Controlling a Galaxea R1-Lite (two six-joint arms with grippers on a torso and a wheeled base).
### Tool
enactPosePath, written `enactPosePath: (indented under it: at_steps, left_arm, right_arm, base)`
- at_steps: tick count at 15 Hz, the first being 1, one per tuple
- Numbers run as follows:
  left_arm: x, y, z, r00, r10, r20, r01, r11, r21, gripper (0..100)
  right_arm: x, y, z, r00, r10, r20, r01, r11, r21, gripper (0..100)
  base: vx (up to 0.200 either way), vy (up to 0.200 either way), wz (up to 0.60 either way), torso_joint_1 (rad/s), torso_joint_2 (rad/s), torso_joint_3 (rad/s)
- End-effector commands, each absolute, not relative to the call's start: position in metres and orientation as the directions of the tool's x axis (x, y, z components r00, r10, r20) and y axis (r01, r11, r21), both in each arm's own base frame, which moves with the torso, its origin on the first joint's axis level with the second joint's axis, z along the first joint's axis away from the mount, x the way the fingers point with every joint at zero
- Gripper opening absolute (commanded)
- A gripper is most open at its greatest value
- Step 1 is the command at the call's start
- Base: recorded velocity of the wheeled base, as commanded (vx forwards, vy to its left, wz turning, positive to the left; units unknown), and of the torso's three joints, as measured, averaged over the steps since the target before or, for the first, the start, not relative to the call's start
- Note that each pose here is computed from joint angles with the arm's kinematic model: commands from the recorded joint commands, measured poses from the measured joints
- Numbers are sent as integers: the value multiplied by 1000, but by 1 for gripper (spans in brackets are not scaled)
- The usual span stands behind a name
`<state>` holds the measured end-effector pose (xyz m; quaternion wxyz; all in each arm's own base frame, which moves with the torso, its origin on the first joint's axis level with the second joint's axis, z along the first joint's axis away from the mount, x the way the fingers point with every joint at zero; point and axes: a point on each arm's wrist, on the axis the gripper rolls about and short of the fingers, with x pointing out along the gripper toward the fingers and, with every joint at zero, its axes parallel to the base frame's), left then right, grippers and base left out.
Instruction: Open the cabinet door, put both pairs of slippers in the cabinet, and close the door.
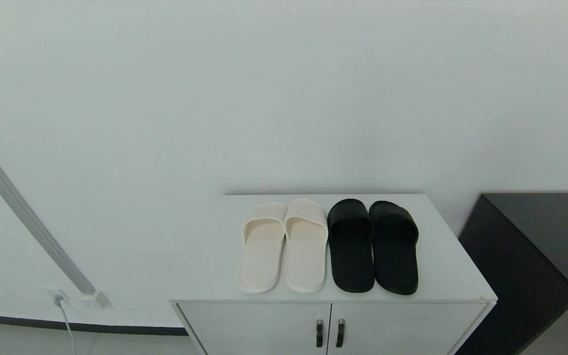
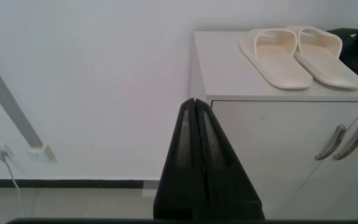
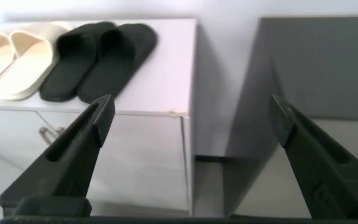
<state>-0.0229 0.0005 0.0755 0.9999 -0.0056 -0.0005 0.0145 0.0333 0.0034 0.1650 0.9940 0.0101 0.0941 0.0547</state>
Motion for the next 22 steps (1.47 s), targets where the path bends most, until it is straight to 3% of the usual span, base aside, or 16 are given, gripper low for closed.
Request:
enactPosePath:
  at_steps: [1,4,7,11,22]
  left_arm:
    - [-23,1,75,1000,29,0,-29,1000,-11,0]
    - [-23,1,75,1000,29,0,-29,1000,-11,0]
    - [-23,1,75,1000,29,0,-29,1000,-11,0]
    - [-23,1,75,1000,29,0,-29,999,-14,0]
    - [-23,0,75,1000,26,0,-26,1000,-11,0]
  right_arm:
    - [89,21,174,919,219,-327,-221,975,30,100]
    - [106,70,193,890,309,-335,-283,951,124,100]
    - [125,120,188,864,348,-364,-315,937,148,100]
    - [173,176,164,896,260,-360,-238,966,104,100]
    - [217,224,139,963,52,-266,-36,997,66,100]
  base:
    - [0,0,0,0,0,0]
    - [0,0,0,0,0,0]
    - [0,0,0,0,0,0]
    - [0,0,0,0,0,0]
    - [0,0,0,0,0,0]
